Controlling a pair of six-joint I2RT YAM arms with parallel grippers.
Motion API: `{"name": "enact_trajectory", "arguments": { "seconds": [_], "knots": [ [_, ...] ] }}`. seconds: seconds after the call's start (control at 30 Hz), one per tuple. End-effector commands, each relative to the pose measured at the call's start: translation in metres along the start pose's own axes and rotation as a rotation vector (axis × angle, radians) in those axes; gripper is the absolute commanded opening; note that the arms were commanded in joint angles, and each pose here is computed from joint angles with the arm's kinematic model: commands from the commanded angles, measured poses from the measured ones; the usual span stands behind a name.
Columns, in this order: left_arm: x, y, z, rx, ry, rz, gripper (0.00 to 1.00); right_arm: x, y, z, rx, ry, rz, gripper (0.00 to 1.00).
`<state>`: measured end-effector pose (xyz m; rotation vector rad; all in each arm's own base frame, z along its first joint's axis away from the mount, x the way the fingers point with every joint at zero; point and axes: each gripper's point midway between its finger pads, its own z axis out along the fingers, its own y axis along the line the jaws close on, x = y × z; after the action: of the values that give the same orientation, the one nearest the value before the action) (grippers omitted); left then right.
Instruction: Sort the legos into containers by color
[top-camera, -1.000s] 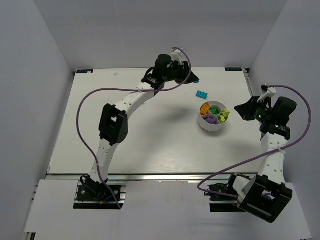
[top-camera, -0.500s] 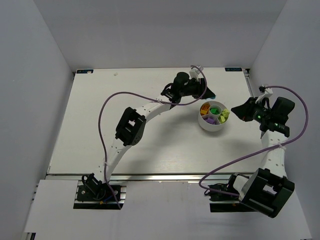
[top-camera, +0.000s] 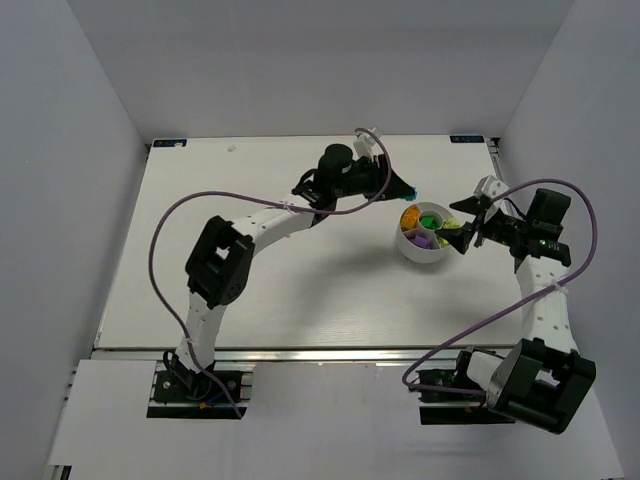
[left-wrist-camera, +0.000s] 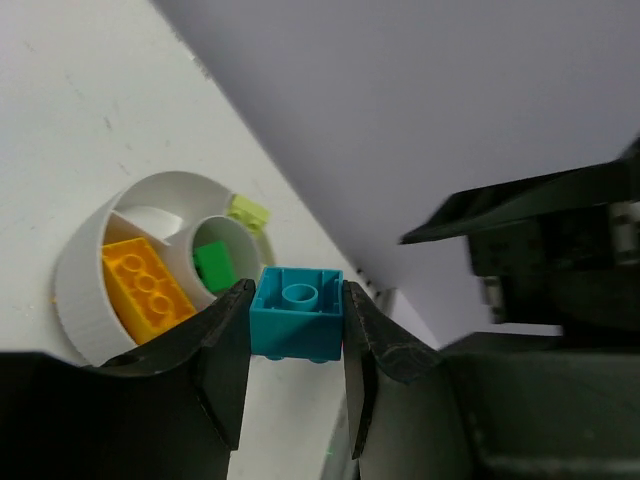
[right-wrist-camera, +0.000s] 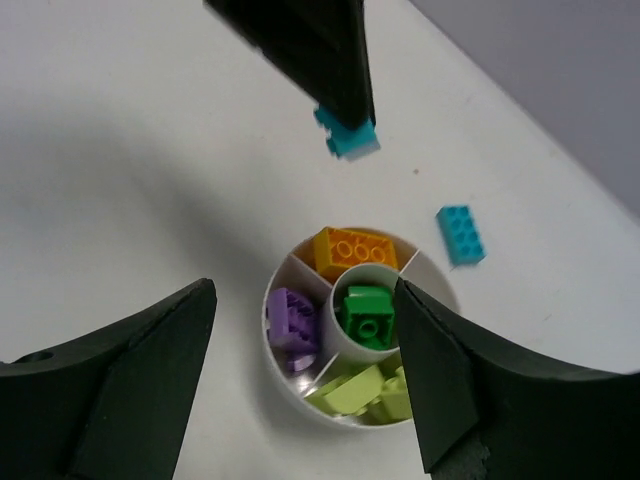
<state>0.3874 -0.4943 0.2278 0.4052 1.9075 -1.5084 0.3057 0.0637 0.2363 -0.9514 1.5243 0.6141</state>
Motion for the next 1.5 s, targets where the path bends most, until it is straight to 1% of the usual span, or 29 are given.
{"name": "enact_trajectory", "arguments": {
  "seconds": [0.0, 0.03, 0.1, 0.13, 0.17, 0.23, 0.37, 0.5, 0.63, 0.8, 0.9, 1.2, 1.3, 1.4, 1.43, 1.47],
  "knots": [
    [-0.06, -0.077, -0.046, 0.086, -0.131, 0.002, 0.0, -0.023, -0.005, 0.005, -0.009, -0.034, -0.42, 0.77],
    [-0.058, -0.084, -0.055, 0.073, -0.113, -0.026, 0.0, -0.042, 0.0, 0.01, -0.05, -0.061, -0.465, 0.77],
    [-0.052, -0.091, -0.061, 0.075, -0.081, -0.073, 0.0, -0.048, 0.008, 0.017, -0.107, -0.067, -0.483, 0.77],
    [-0.044, -0.089, -0.065, 0.056, -0.053, -0.126, 0.0, -0.052, 0.009, 0.018, -0.109, -0.069, -0.498, 0.76],
    [-0.038, -0.089, -0.067, 0.058, -0.031, -0.15, 0.0, -0.063, 0.012, 0.022, -0.125, -0.083, -0.514, 0.77],
    [-0.026, -0.087, -0.074, 0.062, -0.018, -0.197, 0.0, -0.073, 0.013, 0.026, -0.133, -0.094, -0.481, 0.76],
    [-0.016, -0.086, -0.079, 0.073, 0.001, -0.217, 0.0, -0.089, 0.015, 0.03, -0.137, -0.116, -0.45, 0.75],
    [-0.015, -0.09, -0.079, 0.095, 0.014, -0.231, 0.0, -0.103, 0.023, 0.036, -0.157, -0.143, -0.428, 0.75],
    [-0.016, -0.092, -0.077, 0.107, 0.011, -0.237, 0.0, -0.106, 0.038, 0.045, -0.211, -0.162, -0.393, 0.74],
    [-0.017, -0.094, -0.075, 0.123, 0.017, -0.243, 0.0, -0.098, 0.056, 0.062, -0.258, -0.14, -0.39, 0.75],
    [-0.012, -0.097, -0.072, 0.138, 0.035, -0.249, 0.0, -0.096, 0.054, 0.07, -0.236, -0.121, -0.396, 0.75],
    [-0.011, -0.102, -0.078, 0.15, 0.034, -0.238, 0.0, -0.088, 0.038, 0.088, -0.145, -0.057, -0.39, 0.74],
    [-0.011, -0.105, -0.079, 0.157, 0.035, -0.232, 0.0, -0.084, 0.037, 0.089, -0.14, -0.05, -0.385, 0.72],
    [-0.01, -0.105, -0.079, 0.16, 0.039, -0.233, 0.0, -0.084, 0.039, 0.09, -0.139, -0.059, -0.39, 0.61],
    [-0.013, -0.101, -0.081, 0.152, 0.032, -0.234, 0.0, -0.085, 0.039, 0.09, -0.139, -0.061, -0.393, 0.52],
    [-0.014, -0.101, -0.081, 0.154, 0.03, -0.233, 0.0, -0.084, 0.039, 0.09, -0.138, -0.055, -0.39, 0.48]
  ]
}}
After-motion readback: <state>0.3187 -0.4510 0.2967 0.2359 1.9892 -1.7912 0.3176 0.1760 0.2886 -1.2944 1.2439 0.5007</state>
